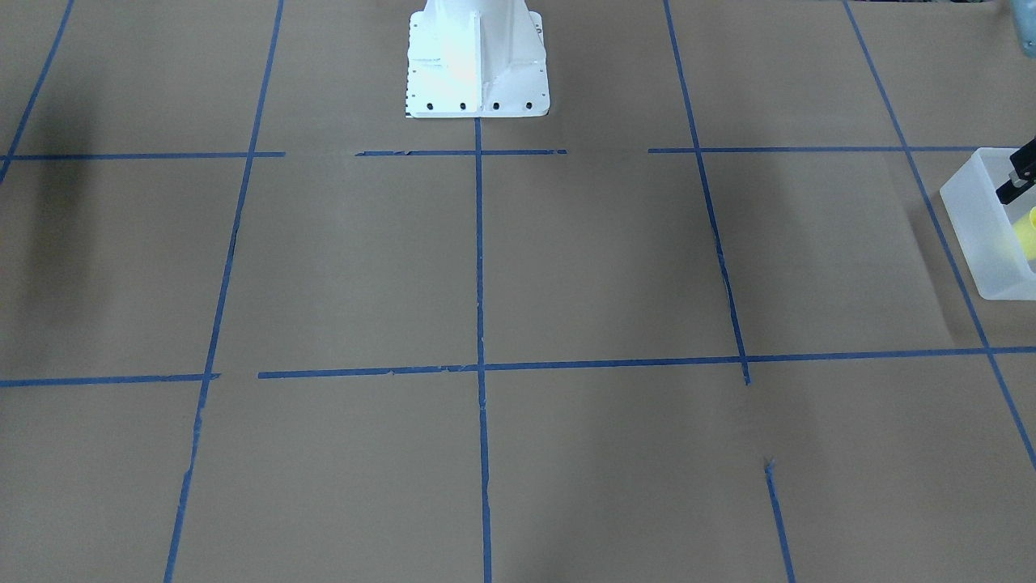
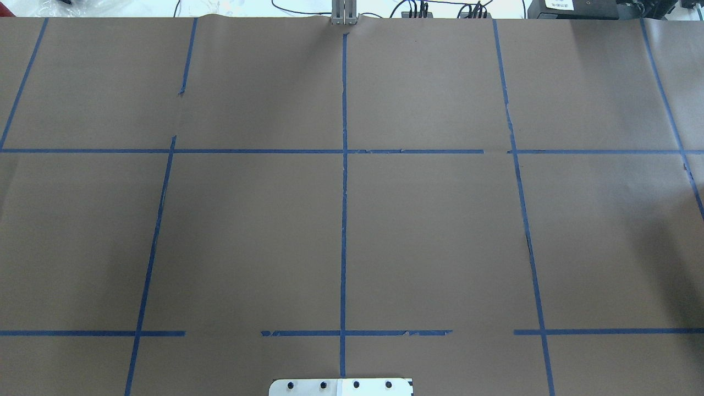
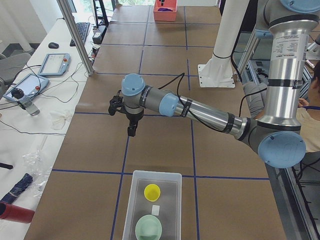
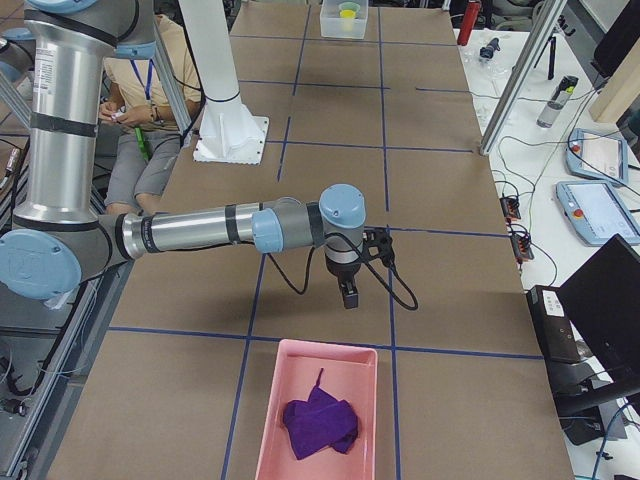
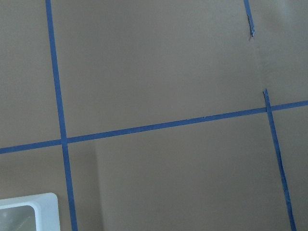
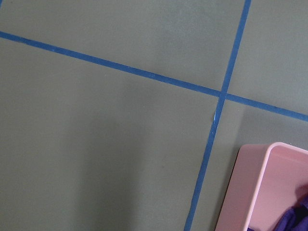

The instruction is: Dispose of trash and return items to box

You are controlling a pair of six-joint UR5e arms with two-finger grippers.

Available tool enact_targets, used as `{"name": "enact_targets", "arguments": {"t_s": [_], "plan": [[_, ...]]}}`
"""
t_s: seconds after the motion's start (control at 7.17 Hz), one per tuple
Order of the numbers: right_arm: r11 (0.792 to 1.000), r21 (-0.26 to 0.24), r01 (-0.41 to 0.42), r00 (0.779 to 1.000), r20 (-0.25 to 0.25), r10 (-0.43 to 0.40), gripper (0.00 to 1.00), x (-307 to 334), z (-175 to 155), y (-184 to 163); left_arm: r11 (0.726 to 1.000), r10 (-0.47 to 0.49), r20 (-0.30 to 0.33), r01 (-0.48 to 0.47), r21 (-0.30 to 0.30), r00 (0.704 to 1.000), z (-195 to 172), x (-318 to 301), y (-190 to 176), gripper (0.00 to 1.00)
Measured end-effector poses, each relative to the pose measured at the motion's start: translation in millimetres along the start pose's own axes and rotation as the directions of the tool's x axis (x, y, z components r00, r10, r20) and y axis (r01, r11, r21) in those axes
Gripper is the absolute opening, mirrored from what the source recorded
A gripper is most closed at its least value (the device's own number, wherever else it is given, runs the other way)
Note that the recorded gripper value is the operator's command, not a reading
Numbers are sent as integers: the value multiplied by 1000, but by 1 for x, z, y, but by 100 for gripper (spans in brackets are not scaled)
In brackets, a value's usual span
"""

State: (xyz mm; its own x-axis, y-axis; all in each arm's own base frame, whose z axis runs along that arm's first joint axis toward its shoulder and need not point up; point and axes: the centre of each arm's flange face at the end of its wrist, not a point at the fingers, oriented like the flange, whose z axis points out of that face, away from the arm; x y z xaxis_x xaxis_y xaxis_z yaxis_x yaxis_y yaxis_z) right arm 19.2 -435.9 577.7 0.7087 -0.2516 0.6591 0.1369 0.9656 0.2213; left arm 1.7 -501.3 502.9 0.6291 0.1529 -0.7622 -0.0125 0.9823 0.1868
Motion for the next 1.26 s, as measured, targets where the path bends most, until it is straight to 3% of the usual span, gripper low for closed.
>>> {"name": "enact_targets", "arguments": {"t_s": [0.42,0.84,1.26], "plan": [[1000,-18,-13,1000,22,13,100,7,10,4,997,75,31,-75,-19,997,12,-27,2,100],[1000,-11,-14,998,63,15,100,0,8,-2,996,85,109,-85,-5,990,6,-41,-1,100],[1000,-2,-1,997,77,1,100,-6,6,-14,994,109,117,-110,-4,987,2,-51,-3,100]]}}
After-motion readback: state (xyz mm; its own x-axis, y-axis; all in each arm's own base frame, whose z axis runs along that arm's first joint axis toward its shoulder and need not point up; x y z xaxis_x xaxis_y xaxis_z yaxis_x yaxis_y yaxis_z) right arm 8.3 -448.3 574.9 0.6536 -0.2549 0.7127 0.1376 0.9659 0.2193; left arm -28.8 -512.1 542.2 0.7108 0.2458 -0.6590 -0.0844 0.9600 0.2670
